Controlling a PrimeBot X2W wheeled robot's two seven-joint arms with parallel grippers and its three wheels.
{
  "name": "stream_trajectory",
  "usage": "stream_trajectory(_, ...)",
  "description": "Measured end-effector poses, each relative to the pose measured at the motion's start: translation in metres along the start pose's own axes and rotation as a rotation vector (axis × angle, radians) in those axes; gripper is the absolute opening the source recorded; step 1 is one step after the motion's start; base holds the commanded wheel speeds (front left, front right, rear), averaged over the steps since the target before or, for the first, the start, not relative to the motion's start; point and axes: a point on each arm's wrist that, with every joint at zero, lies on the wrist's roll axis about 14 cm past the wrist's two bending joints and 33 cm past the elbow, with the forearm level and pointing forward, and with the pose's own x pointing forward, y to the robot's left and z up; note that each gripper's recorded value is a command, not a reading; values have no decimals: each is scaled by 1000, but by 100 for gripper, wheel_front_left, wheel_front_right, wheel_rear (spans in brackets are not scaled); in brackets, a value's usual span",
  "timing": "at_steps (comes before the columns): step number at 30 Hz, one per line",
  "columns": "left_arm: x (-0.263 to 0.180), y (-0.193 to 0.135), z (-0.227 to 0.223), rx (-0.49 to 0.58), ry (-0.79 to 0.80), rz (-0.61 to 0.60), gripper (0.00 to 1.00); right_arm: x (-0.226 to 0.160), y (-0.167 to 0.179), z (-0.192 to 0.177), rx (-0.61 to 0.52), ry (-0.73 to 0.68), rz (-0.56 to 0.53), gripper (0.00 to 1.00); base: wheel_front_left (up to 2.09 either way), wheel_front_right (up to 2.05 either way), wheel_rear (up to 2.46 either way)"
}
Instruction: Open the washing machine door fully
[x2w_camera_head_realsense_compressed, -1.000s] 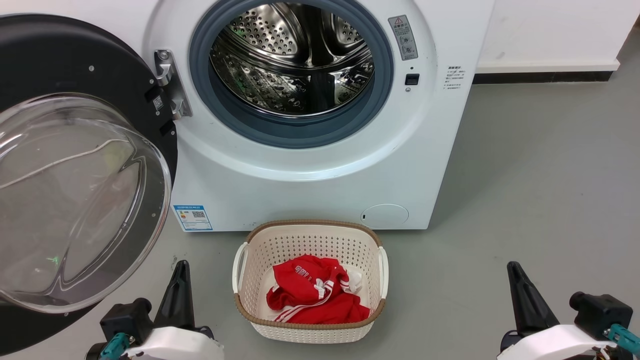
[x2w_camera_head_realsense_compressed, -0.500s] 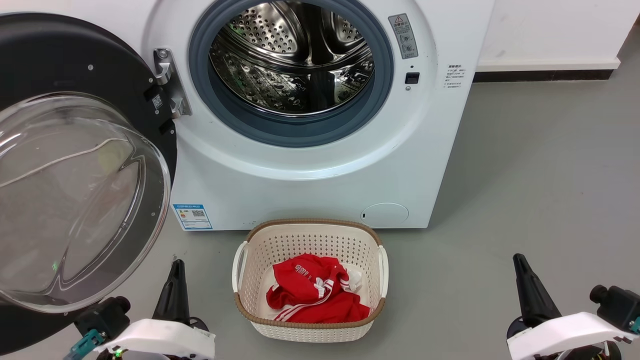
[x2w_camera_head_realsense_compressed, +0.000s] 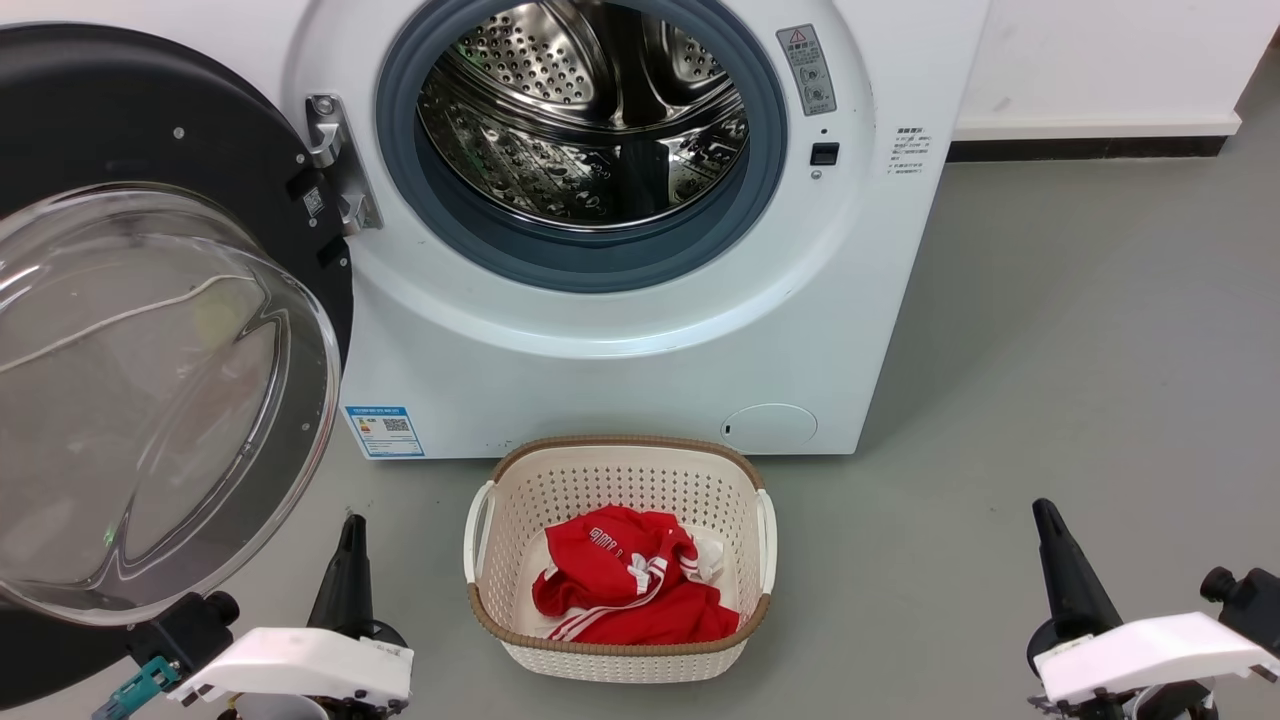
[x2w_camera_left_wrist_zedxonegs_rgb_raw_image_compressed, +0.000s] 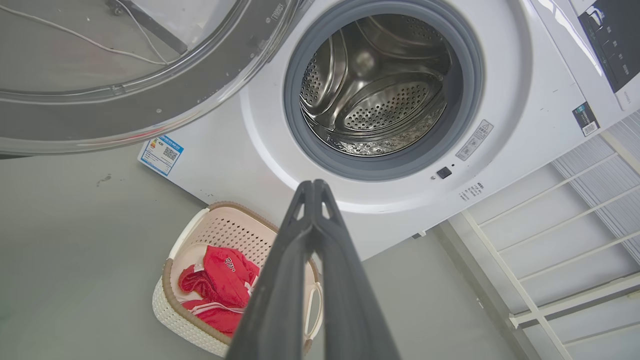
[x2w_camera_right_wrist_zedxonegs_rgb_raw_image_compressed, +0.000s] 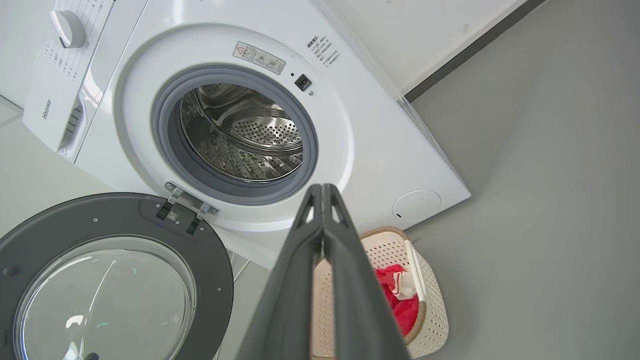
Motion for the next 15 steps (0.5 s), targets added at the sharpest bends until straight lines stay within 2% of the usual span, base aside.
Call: stream_trajectory(15,4,2,0,-198,18,8,0,6,-1,5,191,-9,-5,0,0,0,0)
